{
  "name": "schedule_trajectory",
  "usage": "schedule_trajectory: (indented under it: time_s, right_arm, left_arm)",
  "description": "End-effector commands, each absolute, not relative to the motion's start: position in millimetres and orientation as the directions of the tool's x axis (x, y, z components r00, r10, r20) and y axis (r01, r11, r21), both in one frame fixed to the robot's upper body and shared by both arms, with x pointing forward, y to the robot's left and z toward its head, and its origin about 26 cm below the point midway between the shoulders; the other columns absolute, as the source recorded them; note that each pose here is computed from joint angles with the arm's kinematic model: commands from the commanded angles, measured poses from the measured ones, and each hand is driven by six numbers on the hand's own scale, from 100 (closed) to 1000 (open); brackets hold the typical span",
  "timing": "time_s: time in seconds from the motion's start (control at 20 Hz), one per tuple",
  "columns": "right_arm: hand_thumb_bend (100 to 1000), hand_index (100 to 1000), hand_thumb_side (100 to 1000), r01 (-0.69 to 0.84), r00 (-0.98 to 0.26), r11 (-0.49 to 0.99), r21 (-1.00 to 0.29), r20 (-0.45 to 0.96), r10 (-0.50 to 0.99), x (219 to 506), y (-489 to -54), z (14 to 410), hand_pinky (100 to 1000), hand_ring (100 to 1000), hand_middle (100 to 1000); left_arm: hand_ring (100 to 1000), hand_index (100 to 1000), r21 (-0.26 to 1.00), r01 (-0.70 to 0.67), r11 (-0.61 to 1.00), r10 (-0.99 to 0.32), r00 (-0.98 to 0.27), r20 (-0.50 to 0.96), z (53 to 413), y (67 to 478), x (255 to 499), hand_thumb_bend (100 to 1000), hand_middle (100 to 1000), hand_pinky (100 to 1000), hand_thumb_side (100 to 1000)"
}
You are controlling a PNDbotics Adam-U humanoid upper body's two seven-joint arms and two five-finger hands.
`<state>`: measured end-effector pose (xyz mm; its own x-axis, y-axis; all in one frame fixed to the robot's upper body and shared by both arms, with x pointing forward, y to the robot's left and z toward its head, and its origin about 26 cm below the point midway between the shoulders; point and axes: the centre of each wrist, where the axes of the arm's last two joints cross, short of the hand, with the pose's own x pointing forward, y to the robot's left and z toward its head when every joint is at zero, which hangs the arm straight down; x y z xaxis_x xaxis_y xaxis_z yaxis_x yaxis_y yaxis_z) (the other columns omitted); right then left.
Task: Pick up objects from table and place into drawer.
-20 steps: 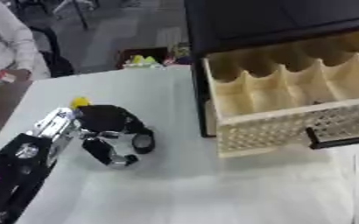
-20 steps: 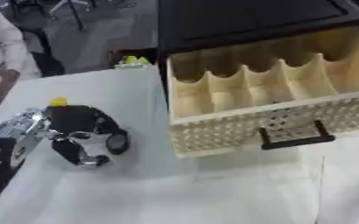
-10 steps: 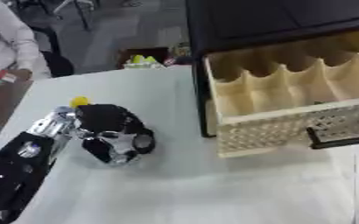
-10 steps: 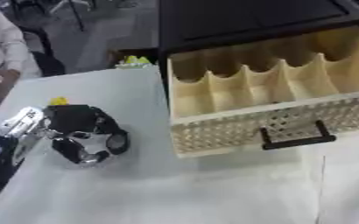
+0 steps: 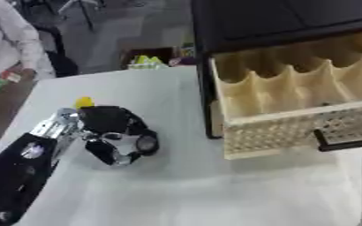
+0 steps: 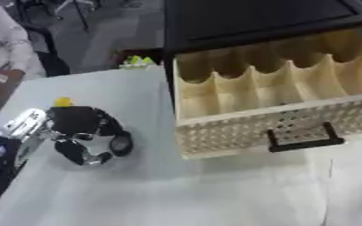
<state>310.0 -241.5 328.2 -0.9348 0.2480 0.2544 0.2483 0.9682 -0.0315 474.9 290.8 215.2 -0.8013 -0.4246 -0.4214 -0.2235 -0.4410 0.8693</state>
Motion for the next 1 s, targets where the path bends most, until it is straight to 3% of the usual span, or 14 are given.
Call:
schedule_trajectory:
  time_s: [0.05,1.0]
  right_arm:
    - [868,659,987,0.247,-0.943,0.969,-0.025,0.225,0.246,305.2,-242.1,335.3,221,462,450]
    - [868,661,987,0.248,-0.94,0.969,-0.012,0.238,0.243,305.9,-242.1,332.2,240,468,456]
  left_arm:
    - [817,1000,0.859,-0.237,-0.454,-0.427,-0.788,-0.443,231.6,296.8,474.0,125,760,723,1000]
    - [818,1000,0.899,-0.215,-0.382,-0.424,-0.823,-0.377,258.2,292.1,467.5,100,769,723,1000]
